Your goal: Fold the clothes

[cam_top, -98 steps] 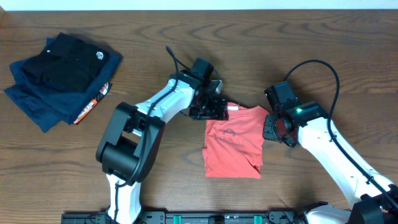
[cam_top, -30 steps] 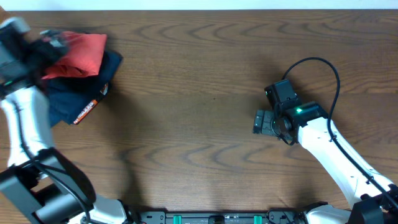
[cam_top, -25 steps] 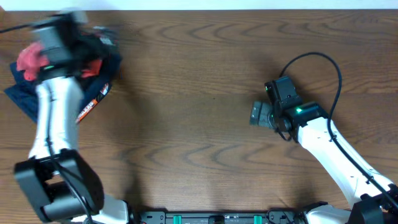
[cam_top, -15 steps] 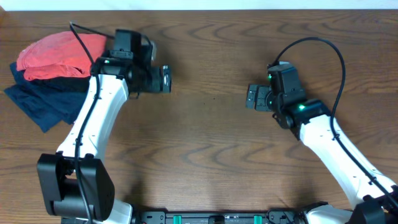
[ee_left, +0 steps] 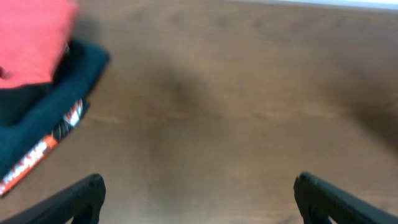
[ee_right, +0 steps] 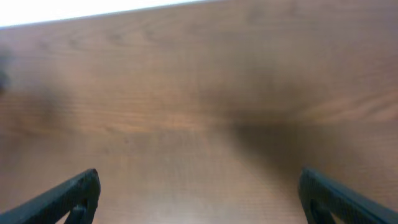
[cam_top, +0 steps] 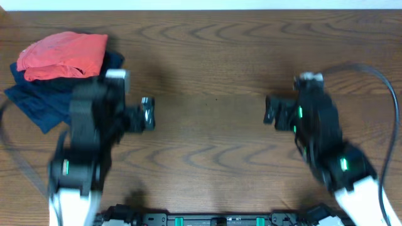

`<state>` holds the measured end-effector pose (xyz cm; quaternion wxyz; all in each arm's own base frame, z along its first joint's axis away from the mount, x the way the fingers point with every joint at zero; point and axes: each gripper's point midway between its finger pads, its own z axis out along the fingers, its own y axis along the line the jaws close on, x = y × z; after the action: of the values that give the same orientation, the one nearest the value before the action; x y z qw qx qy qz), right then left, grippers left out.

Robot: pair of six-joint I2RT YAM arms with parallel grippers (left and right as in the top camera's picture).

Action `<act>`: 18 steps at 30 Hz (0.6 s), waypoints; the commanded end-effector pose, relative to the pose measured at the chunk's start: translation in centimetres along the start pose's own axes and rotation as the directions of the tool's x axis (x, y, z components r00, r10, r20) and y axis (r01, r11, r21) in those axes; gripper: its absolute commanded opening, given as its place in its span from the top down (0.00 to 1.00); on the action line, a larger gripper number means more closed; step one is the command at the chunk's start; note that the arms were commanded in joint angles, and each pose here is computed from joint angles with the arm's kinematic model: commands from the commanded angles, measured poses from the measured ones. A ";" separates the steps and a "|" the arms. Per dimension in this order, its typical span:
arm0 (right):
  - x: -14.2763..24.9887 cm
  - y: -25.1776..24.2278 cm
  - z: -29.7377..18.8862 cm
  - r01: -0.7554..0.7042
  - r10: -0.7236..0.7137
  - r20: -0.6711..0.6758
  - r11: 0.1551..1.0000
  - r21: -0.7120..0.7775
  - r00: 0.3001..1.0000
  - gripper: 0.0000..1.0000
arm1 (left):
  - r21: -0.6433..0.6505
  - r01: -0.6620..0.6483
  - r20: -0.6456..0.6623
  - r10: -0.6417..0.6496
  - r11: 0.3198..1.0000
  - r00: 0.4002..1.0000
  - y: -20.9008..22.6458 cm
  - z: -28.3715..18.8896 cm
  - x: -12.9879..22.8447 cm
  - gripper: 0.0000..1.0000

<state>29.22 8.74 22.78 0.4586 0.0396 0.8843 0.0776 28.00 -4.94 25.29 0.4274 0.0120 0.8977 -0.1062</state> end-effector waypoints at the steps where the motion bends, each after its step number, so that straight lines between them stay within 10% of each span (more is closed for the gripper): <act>1: 1.6 -2.3 -0.6 -0.029 0.020 0.091 0.995 0.097 0.996 0.01 | 0.002 0.005 0.083 -0.005 1.000 0.996 0.3 -0.9 1.8 0.02; 18: 12.0 -6.7 -0.8 0.122 -0.074 -0.227 0.971 0.206 0.971 0.01 | -0.017 0.020 -0.046 -0.021 1.000 0.999 0.8 -3.7 8.0 0.02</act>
<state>22.00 4.14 12.78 0.3607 0.0324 0.9317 -0.0284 20.29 -4.16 21.40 0.4080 0.0067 0.9068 -0.1061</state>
